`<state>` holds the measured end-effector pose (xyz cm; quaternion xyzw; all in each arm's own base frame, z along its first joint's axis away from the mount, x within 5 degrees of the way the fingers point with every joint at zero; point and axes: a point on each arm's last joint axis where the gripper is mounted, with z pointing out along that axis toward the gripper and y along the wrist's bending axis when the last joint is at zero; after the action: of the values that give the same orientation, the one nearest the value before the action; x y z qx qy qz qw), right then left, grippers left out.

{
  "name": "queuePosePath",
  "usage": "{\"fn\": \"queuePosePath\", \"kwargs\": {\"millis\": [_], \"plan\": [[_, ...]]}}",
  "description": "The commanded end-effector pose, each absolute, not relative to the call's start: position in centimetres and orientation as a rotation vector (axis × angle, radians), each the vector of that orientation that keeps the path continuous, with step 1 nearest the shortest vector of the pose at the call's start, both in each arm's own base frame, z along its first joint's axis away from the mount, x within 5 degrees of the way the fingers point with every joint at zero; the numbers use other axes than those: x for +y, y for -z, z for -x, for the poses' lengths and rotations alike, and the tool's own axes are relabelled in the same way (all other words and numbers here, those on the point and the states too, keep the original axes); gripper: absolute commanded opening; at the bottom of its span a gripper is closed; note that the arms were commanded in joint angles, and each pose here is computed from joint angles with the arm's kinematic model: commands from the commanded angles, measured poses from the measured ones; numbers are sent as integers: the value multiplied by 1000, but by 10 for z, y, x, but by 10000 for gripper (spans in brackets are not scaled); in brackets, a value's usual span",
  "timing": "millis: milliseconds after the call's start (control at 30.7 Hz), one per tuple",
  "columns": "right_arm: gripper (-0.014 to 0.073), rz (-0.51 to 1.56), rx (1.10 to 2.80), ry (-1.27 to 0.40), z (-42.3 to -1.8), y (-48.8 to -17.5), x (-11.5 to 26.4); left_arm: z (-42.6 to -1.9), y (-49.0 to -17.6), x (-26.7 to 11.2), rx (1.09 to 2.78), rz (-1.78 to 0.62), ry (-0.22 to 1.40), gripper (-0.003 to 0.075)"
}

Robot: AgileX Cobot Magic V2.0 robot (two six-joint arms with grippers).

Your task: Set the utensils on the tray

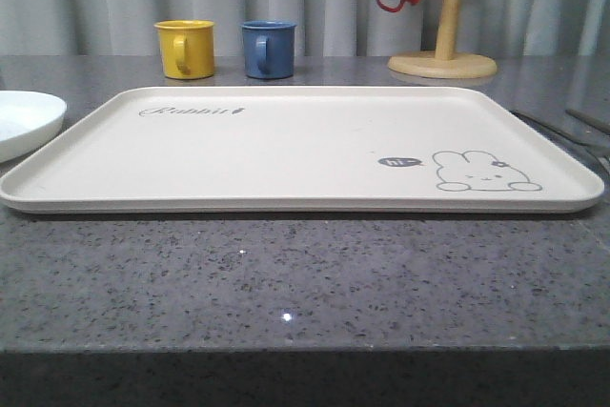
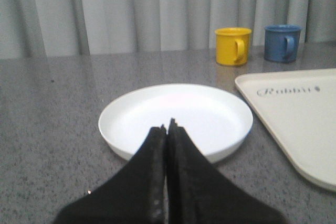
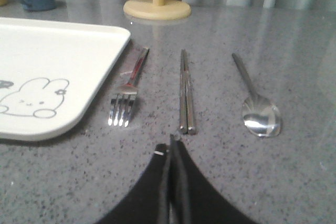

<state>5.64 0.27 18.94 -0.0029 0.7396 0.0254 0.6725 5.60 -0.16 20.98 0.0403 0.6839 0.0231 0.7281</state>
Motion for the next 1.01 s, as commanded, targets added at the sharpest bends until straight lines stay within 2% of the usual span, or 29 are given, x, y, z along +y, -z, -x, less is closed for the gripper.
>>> {"fn": "queuePosePath", "kwargs": {"millis": [0, 163, 325, 390, 488, 651, 846, 878, 943, 976], "plan": [[-67, -7, 1450, -46, -54, -212, 1, -50, -233, 1, 1254, -45, -57, -18], [-67, -13, 1327, -47, -49, -237, 1, -41, -262, 1, 1126, -35, -61, -18], [-67, -7, 1315, -55, -40, -274, 1, -35, -296, 1, 1081, -35, -59, -18], [-66, -2, 1355, -58, -39, -291, 2, -36, -309, 0, 1138, -55, -65, -18], [-57, 3, 1424, -62, -44, -312, 2, -50, -323, -1, 1315, -99, -86, -18], [-57, 4, 1524, -62, -67, -334, 3, -83, -330, -2, 1522, -156, -129, -18], [-56, 2, 1575, -61, -85, -335, 4, -97, -329, -2, 1570, -151, -114, -12], [-49, 3, 1579, -61, -85, -335, 4, -97, -329, -2, 1570, -151, -114, 6], [15, 3, 1583, -61, -85, -335, 4, -97, -329, -2, 1570, -151, -114, 94], [72, 3, 1583, -61, -85, -335, 4, -97, -329, -2, 1572, -151, -114, 163]]}}
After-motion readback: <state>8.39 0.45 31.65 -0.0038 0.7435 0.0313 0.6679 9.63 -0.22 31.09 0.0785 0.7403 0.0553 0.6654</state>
